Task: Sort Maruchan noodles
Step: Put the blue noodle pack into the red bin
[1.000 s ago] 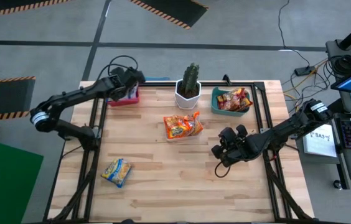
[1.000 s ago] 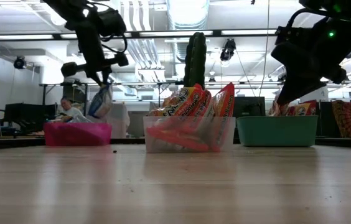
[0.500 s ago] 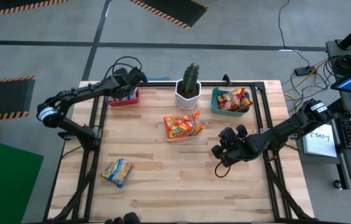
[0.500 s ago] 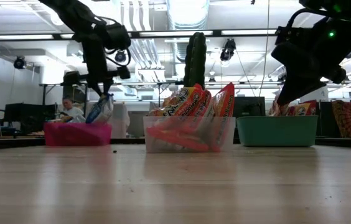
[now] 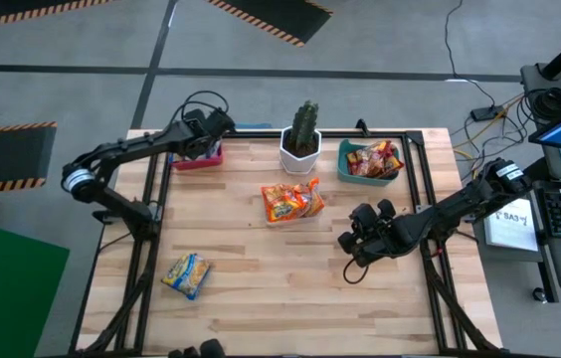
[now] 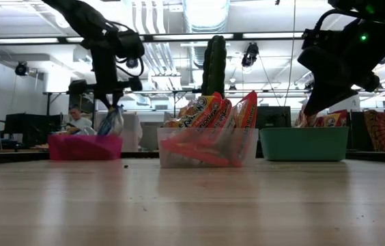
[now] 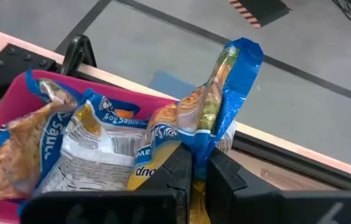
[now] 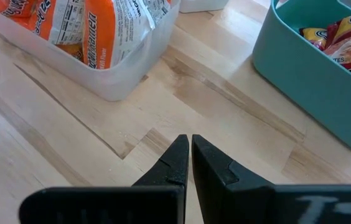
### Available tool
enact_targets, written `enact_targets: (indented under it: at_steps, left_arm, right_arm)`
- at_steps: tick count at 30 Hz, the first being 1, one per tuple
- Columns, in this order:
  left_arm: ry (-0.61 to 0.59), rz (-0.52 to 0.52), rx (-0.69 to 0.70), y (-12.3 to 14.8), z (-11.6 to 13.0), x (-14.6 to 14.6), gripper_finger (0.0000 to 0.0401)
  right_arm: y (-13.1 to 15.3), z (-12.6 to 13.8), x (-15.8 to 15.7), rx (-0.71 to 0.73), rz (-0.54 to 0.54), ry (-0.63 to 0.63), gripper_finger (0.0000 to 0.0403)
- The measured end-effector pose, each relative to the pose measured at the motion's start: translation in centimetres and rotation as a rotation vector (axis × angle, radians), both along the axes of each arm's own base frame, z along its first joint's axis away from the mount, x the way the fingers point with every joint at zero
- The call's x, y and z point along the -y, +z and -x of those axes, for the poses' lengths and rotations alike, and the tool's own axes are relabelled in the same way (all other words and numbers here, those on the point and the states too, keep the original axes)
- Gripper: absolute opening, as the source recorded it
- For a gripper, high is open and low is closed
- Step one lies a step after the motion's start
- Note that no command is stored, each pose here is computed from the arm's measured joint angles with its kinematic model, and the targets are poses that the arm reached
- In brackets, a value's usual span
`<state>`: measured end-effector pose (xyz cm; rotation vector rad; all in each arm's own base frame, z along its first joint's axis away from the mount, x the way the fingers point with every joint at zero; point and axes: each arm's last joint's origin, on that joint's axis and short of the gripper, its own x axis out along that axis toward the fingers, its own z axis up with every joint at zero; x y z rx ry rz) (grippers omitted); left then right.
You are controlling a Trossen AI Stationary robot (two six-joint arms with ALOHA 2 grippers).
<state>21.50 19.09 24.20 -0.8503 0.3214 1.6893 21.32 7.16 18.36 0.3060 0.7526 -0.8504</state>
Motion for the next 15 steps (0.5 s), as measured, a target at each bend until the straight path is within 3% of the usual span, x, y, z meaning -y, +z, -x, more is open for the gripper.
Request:
enact_targets:
  at_steps: [15]
  left_arm:
    - [0.011,0.109,-0.126,-1.6,0.6,0.0,0.0018]
  right_arm:
    - [0.0,0.0,0.0,-0.002,0.002,0.003,0.0009]
